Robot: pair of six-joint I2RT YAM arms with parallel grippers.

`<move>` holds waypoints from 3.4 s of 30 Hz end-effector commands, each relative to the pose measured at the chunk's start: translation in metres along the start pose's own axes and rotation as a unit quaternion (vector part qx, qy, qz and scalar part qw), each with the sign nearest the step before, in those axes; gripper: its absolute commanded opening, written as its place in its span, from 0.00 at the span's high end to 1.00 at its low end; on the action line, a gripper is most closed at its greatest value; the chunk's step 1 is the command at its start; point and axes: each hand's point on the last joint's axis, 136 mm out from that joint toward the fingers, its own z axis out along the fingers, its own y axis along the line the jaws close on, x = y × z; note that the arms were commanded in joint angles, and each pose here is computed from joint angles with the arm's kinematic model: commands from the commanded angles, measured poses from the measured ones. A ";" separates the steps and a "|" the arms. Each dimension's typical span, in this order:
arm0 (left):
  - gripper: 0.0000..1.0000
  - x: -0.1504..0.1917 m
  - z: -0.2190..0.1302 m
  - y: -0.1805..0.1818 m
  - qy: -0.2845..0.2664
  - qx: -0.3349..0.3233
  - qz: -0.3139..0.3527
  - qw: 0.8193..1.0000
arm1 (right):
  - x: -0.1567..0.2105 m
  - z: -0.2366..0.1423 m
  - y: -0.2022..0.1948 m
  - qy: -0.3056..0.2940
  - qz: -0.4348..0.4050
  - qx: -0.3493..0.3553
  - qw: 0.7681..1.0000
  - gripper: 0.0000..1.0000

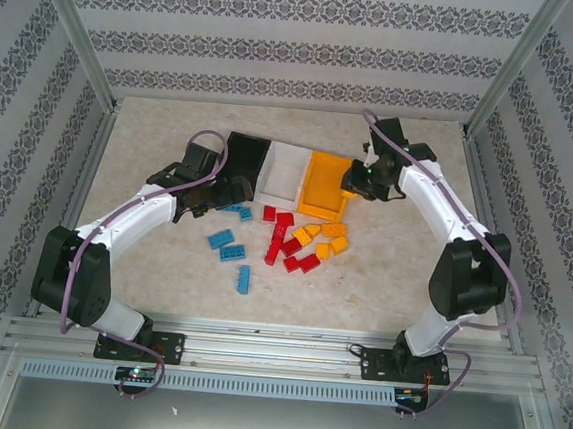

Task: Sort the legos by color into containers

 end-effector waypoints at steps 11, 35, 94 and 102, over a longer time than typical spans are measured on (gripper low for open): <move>0.00 -0.013 -0.010 -0.017 -0.019 0.017 -0.002 1.000 | -0.026 0.070 0.038 0.055 -0.016 -0.021 0.998 0.71; 0.00 -0.015 -0.020 0.000 -0.020 -0.002 -0.011 1.000 | -0.056 0.133 -0.014 0.083 -0.014 0.066 0.994 0.69; 0.00 -0.041 0.000 0.005 -0.024 0.029 -0.045 0.998 | -0.086 0.077 0.003 0.038 -0.039 0.050 0.997 0.55; 0.00 -0.042 0.002 0.003 -0.021 0.032 -0.040 0.998 | -0.035 0.033 0.011 0.053 -0.061 0.049 0.996 0.49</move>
